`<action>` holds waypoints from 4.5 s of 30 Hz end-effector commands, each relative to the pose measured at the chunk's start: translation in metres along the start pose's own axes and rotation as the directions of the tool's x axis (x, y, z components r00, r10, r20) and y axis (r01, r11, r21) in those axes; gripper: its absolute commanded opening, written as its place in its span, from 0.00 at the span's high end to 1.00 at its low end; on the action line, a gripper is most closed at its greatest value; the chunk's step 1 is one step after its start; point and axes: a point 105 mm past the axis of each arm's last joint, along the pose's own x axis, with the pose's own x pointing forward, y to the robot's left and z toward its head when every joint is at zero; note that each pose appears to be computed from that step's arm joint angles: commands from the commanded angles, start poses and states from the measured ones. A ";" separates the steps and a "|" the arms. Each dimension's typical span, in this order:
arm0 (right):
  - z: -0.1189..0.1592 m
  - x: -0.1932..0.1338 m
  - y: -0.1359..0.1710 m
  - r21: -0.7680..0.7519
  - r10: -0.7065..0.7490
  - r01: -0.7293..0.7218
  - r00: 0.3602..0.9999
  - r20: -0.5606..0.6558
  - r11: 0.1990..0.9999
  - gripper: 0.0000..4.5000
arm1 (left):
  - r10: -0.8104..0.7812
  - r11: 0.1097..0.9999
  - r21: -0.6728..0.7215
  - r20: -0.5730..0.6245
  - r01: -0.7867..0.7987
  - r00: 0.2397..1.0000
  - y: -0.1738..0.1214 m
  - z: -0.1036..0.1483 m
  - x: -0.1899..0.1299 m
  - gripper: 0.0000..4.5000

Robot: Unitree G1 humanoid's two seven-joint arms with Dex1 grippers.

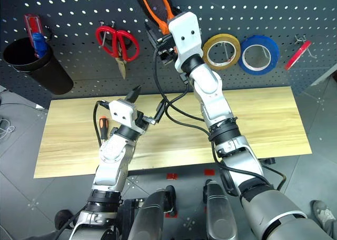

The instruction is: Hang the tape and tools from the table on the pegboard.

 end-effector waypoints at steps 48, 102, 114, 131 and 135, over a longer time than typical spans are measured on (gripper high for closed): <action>-0.061 -0.196 0.082 0.385 0.592 -0.450 0.601 -0.536 0.806 0.00 | 0.075 0.952 -0.011 -0.961 -0.307 0.265 0.045 -0.105 -0.082 0.00; 0.014 -0.103 0.027 0.280 0.405 -0.365 0.909 -0.102 0.888 0.00 | 0.049 0.970 0.233 0.096 -0.070 0.994 0.012 0.060 -0.018 0.91; 0.027 -0.099 0.025 0.262 0.409 -0.382 0.911 -0.055 0.886 0.00 | 0.126 0.988 0.084 0.013 -0.127 0.992 0.030 0.049 -0.002 0.91; 0.033 -0.097 0.027 0.238 0.400 -0.377 0.915 -0.057 0.895 0.00 | 0.117 0.992 -0.041 -0.105 -0.122 0.988 0.035 0.014 0.050 0.92; 0.033 -0.098 0.027 0.235 0.395 -0.371 0.917 -0.062 0.898 0.00 | 0.121 0.987 -0.084 -0.149 -0.135 0.981 0.037 0.005 0.046 0.84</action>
